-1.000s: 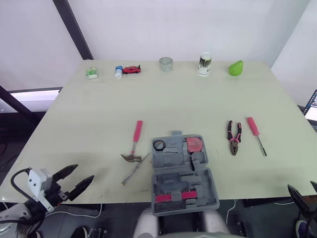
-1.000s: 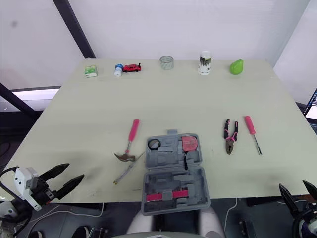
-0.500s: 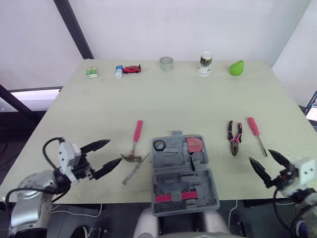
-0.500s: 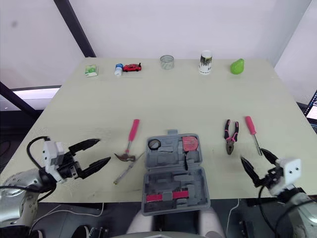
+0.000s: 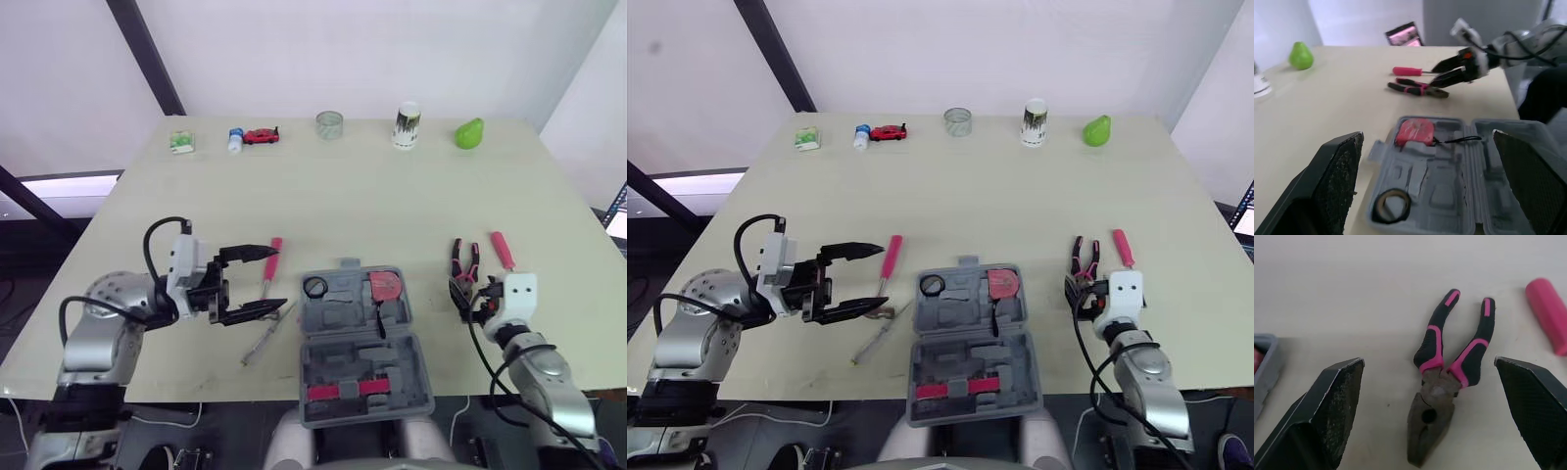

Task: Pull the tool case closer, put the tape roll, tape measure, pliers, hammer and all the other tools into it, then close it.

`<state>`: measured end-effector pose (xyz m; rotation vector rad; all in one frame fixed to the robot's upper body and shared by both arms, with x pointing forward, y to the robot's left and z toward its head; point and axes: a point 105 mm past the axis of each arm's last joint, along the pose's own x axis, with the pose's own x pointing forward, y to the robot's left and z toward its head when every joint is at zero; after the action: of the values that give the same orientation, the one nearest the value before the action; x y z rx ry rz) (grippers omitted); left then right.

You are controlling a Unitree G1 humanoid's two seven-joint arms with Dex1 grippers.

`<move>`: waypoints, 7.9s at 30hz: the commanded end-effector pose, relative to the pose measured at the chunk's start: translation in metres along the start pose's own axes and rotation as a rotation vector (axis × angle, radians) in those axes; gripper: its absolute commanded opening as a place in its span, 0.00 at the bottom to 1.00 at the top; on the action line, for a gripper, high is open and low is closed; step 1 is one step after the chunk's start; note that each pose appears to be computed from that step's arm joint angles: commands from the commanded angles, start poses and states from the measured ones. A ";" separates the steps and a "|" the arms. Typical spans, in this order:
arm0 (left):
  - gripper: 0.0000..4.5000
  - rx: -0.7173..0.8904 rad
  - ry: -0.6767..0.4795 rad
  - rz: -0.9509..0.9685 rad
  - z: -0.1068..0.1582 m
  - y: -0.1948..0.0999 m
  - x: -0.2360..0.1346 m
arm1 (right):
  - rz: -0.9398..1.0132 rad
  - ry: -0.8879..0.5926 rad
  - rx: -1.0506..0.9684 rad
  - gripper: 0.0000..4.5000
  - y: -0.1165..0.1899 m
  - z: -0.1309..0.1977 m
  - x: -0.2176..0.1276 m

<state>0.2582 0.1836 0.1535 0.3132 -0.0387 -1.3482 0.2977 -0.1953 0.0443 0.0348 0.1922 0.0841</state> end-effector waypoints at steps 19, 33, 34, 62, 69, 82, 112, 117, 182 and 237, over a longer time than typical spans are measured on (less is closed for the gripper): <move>1.00 0.101 -0.032 -0.233 0.053 -0.015 0.025 | -0.166 0.088 0.051 0.88 0.001 -0.034 0.022; 1.00 0.100 -0.033 -0.192 0.048 -0.012 0.020 | -0.158 0.029 0.008 0.21 -0.008 -0.025 0.020; 1.00 0.088 -0.033 -0.190 0.047 -0.012 0.018 | -0.147 0.011 -0.005 0.21 -0.009 -0.022 0.018; 1.00 0.071 0.106 -0.111 0.015 -0.013 -0.038 | 1.158 0.112 -0.730 0.21 0.097 0.068 -0.030; 1.00 0.059 0.136 -0.089 0.010 -0.015 -0.048 | 1.279 0.174 -0.943 0.21 0.122 0.065 -0.009; 1.00 0.048 0.175 -0.062 0.001 -0.018 -0.057 | 1.351 0.224 -1.037 0.21 0.155 0.046 0.000; 1.00 0.058 0.130 -0.126 0.002 -0.019 -0.044 | 1.347 0.222 -0.941 0.98 0.161 0.045 0.000; 1.00 0.060 0.124 -0.132 0.002 -0.019 -0.041 | 1.370 0.058 -0.719 0.90 0.174 0.061 -0.004; 1.00 -0.137 0.109 0.318 -0.032 -0.023 -0.071 | 0.794 -0.225 -0.341 0.01 0.081 0.070 -0.007; 0.95 -0.239 0.253 0.190 -0.070 -0.051 -0.051 | 0.779 0.121 -0.286 1.00 0.017 0.038 -0.082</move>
<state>0.2103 0.2398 0.0808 0.2526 0.2871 -1.0633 0.2234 -0.1939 0.0961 -0.1652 0.2861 0.8300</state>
